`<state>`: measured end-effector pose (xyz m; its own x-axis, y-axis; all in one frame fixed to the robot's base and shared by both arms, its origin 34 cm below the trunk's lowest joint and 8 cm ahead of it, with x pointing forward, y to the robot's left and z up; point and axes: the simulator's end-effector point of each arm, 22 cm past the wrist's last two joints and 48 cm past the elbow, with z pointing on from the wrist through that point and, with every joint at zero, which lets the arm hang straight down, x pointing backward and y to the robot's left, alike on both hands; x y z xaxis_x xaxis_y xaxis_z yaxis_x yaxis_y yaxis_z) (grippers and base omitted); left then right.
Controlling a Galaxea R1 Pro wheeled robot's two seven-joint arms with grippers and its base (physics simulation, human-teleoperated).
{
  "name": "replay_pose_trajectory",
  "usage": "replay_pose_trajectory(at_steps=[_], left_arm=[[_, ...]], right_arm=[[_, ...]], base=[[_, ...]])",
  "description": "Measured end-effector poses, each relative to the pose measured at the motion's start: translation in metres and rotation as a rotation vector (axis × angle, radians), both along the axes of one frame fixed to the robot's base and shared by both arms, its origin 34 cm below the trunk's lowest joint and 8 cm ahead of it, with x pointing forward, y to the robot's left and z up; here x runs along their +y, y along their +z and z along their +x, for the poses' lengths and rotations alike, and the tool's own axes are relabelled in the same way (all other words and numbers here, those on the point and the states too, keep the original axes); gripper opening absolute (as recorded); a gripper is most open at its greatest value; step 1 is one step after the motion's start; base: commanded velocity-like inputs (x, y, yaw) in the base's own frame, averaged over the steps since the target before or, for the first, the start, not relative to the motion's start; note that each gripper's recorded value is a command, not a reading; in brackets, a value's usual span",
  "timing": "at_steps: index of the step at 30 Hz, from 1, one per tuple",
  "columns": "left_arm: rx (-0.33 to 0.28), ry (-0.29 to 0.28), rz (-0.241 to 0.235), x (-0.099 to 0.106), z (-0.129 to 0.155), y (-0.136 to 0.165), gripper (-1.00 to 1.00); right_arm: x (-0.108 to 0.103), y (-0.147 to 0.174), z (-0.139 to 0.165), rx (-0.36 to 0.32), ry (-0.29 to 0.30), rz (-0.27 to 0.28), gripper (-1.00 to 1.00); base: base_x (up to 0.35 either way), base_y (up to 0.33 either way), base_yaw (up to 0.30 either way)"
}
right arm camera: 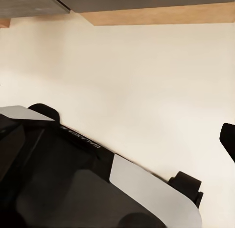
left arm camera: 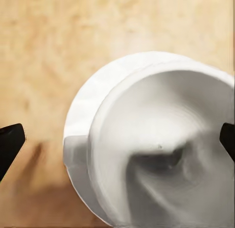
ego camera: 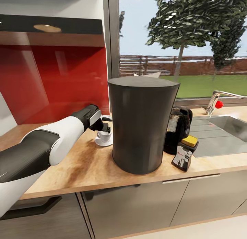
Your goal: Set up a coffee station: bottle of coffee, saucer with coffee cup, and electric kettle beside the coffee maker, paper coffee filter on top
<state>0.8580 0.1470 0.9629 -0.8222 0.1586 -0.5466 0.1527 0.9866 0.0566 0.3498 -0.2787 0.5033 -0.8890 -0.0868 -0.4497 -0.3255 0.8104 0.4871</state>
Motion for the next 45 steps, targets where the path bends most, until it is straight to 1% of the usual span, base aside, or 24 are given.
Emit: replay_pose_trajectory(at_steps=[28, 33, 37, 40, 42, 43, 44, 45], left_arm=[[0.000, 0.001, -0.002, 0.000, 0.002, 0.047, 1.00], [-0.007, 0.006, -0.001, 0.004, 0.004, 0.058, 1.00], [-0.014, 0.015, -0.003, 0.010, 0.007, 0.060, 1.00], [-0.028, 0.024, -0.009, 0.015, 0.010, 0.063, 1.00], [-0.085, 0.038, -0.022, 0.026, 0.022, 0.083, 1.00], [-0.127, 0.048, -0.032, 0.034, 0.030, 0.099, 1.00], [-0.171, 0.062, -0.048, 0.044, 0.038, 0.118, 1.00], [-0.193, 0.071, -0.064, 0.049, 0.042, 0.127, 1.00]], right_arm=[[0.000, 0.047, 0.002, 0.001, 0.000, 0.000, 1.00], [0.000, 0.055, 0.002, 0.001, 0.000, 0.000, 1.00], [0.000, 0.055, 0.002, 0.001, 0.000, 0.000, 1.00], [0.000, 0.055, 0.002, 0.001, 0.000, 0.000, 1.00], [0.000, 0.055, 0.002, 0.001, 0.000, 0.000, 1.00], [0.000, 0.055, 0.002, 0.001, 0.000, 0.000, 1.00], [0.000, 0.055, 0.002, 0.001, 0.000, 0.000, 1.00], [0.000, 0.055, 0.002, 0.001, 0.000, 0.000, 1.00]], base=[[0.000, 0.000, 0.000], [0.000, 0.000, 0.000], [0.000, 0.000, 0.000], [0.000, 0.000, 0.000], [0.000, 0.000, 0.000], [0.000, 0.000, 0.000], [0.000, 0.000, 0.000], [0.000, 0.000, 0.000]])
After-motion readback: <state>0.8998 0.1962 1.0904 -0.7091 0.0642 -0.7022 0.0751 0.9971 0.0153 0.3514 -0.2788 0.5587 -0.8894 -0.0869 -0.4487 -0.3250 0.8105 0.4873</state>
